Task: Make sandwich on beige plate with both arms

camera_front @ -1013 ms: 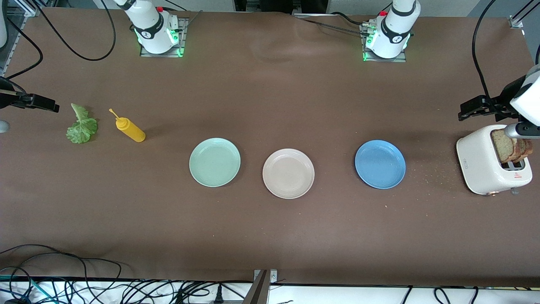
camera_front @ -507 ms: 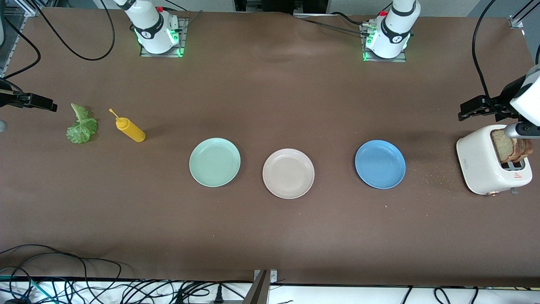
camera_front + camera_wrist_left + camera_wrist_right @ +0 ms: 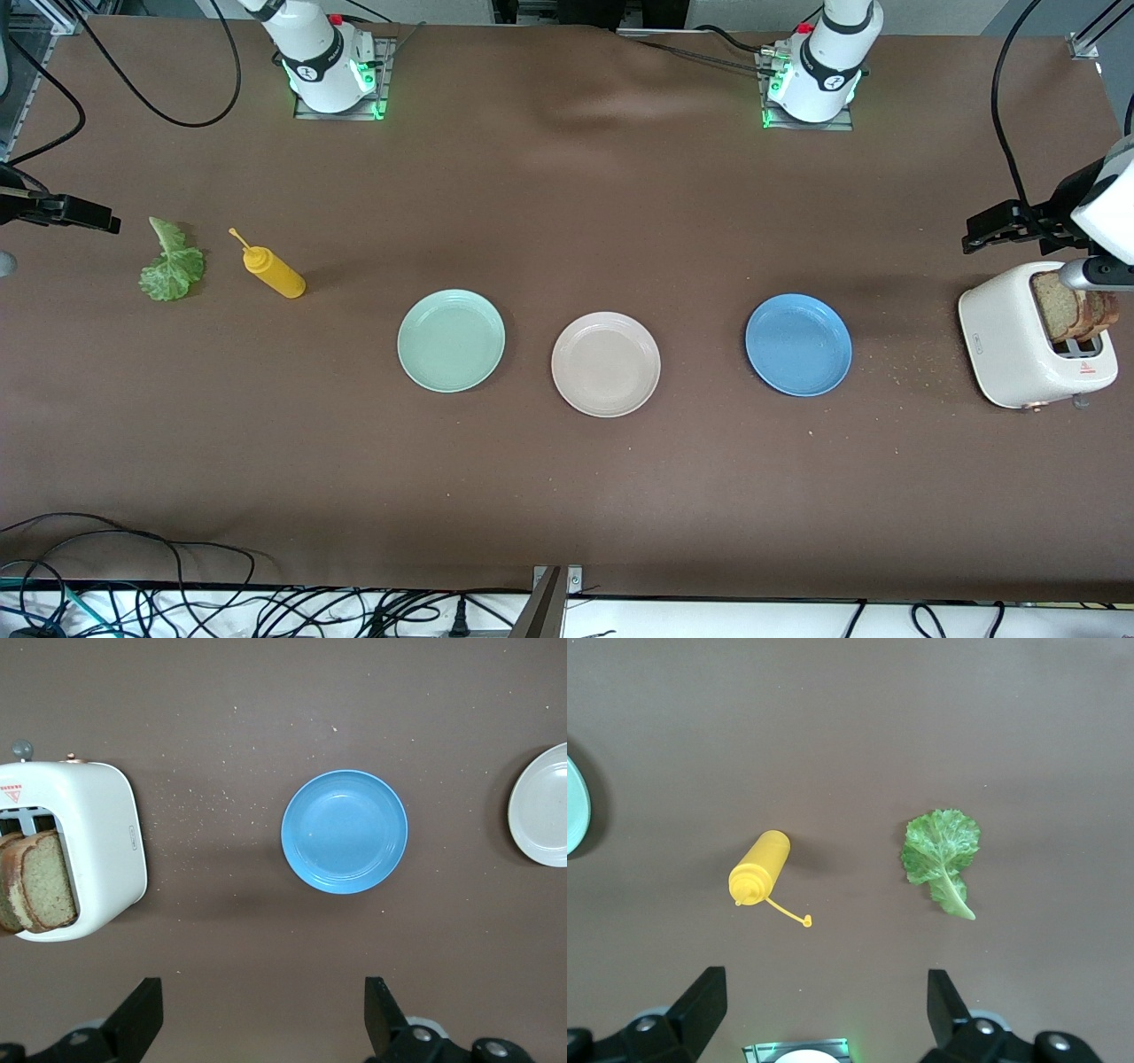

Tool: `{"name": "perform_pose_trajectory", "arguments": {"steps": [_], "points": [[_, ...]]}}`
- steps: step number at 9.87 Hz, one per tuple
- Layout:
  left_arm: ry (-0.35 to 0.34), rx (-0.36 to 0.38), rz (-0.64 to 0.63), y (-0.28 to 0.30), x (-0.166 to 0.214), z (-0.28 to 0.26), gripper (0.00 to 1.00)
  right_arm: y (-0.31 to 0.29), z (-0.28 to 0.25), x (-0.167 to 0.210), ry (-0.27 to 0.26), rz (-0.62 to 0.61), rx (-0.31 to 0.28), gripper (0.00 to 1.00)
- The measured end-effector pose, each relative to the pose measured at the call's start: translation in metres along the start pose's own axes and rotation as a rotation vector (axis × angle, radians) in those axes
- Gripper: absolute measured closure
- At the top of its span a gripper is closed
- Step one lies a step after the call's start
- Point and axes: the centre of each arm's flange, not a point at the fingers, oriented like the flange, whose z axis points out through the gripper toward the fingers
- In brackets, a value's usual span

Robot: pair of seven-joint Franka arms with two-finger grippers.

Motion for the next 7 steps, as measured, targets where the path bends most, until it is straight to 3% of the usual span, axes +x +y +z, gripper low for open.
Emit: {"name": "perform_pose_trajectory", "arguments": {"steps": [7], "points": [[-0.003, 0.000, -0.002, -0.0012, 0.0012, 0.0019, 0.00, 0.0007, 0.0008, -0.0006, -0.007, 0.000, 0.001, 0.00]]}}
